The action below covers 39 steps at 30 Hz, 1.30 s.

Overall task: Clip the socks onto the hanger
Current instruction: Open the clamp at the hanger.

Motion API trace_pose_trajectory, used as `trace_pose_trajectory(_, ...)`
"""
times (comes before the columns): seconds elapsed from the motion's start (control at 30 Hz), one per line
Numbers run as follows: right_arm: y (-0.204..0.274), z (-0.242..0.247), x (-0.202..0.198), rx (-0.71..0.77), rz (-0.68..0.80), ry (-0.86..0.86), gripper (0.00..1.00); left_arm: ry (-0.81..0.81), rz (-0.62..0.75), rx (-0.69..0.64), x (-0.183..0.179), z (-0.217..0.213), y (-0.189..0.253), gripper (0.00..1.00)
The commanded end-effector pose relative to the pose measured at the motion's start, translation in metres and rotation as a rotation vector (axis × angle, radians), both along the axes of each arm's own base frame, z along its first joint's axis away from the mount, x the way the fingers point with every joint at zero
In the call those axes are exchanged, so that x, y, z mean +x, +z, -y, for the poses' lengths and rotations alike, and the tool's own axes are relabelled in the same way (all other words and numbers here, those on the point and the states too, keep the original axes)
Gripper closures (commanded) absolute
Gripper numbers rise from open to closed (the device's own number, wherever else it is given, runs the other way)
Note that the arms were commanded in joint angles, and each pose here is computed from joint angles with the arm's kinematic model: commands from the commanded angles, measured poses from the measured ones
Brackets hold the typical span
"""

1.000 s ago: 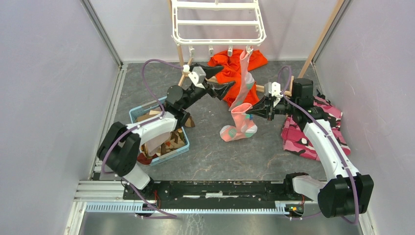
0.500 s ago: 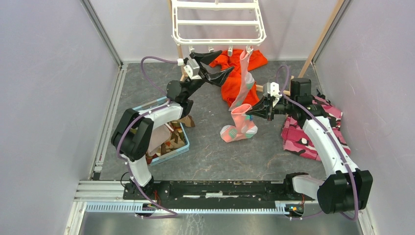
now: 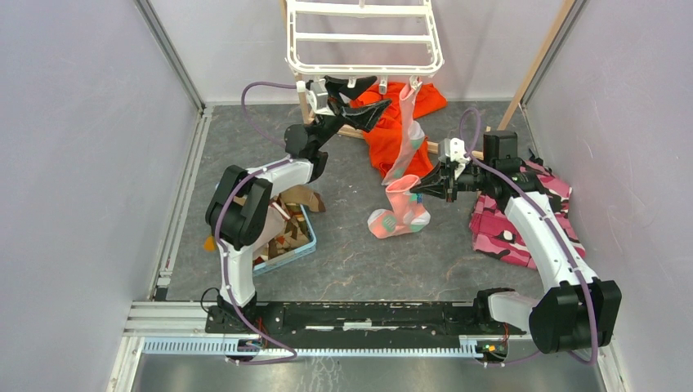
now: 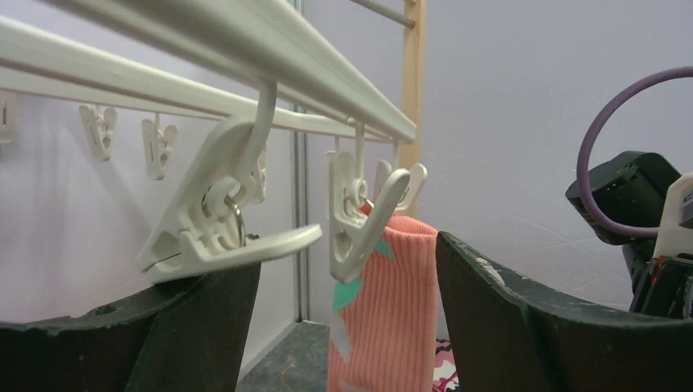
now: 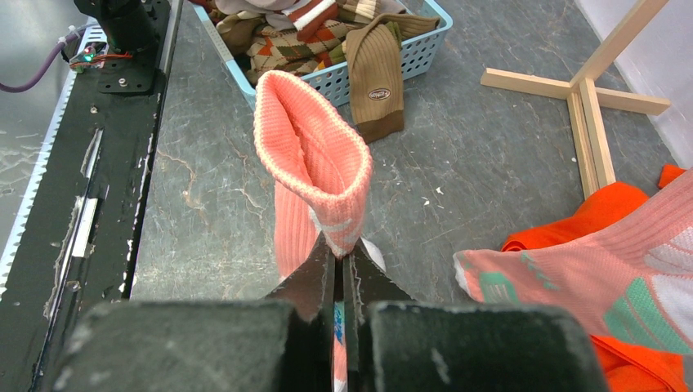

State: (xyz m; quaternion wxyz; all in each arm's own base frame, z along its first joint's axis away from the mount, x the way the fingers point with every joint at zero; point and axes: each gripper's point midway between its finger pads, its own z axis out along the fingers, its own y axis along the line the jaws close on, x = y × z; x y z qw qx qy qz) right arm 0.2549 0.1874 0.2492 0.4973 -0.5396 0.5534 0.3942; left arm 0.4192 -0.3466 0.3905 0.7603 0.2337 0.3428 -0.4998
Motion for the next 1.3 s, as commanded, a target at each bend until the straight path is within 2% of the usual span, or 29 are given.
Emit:
trace_pose_trajectory(0.0,0.019,-0.001,0.002,0.021,0.055,0.022,1.00,-0.110,0.142,-0.069,-0.030,-0.004,0.040,0.18)
trace_pose_trajectory(0.77,0.021,-0.001,0.001,0.020,0.059,0.029,1.00,-0.235,0.144,-0.141,-0.039,-0.004,0.058,0.25)
trace_pose_trajectory(1.07,0.021,0.000,0.000,0.022,0.057,0.032,1.00,-0.212,0.134,-0.162,-0.041,-0.018,0.059,0.24)
trace_pose_trajectory(1.27,0.021,0.000,-0.001,0.022,0.054,0.042,1.00,-0.203,0.115,-0.160,-0.043,-0.028,0.059,0.20)
